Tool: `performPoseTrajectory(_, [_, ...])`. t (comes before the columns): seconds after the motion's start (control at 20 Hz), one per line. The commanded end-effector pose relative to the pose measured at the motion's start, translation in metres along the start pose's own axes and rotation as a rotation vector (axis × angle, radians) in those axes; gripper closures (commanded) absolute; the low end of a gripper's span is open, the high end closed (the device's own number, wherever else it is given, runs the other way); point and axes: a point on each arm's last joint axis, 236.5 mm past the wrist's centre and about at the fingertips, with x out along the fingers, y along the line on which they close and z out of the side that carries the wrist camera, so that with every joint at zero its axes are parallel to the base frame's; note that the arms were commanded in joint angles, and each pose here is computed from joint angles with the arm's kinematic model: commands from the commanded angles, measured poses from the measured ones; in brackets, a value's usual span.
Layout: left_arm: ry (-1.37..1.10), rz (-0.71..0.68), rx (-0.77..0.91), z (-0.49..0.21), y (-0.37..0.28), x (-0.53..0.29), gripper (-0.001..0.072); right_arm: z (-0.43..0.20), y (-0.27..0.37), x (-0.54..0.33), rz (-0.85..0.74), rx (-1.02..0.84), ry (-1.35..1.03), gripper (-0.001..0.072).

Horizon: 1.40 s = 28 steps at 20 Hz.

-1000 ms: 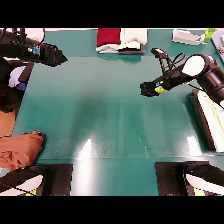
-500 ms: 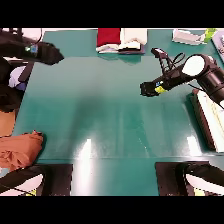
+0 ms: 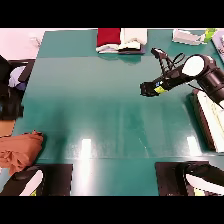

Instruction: Fold the shirts.

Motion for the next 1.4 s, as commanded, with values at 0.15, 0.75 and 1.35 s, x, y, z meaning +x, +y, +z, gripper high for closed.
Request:
performPoseTrajectory(0.15, [0.273,0.107,-0.073,-0.092,0.026,0.076,0.0158,0.000,0.000,0.000,0.000,-0.001,-0.001,0.0693])
performPoseTrajectory(0.75, [0.244,0.131,-0.136,-0.090,0.028,0.086,0.0684,0.013,0.007,-0.014,0.008,-0.017,-0.037,0.0693])
performPoseTrajectory(1.35, [-0.634,-0.207,0.234,0.088,-0.109,-0.210,0.0688,0.120,0.079,-0.210,0.036,-0.204,-0.558,0.0694])
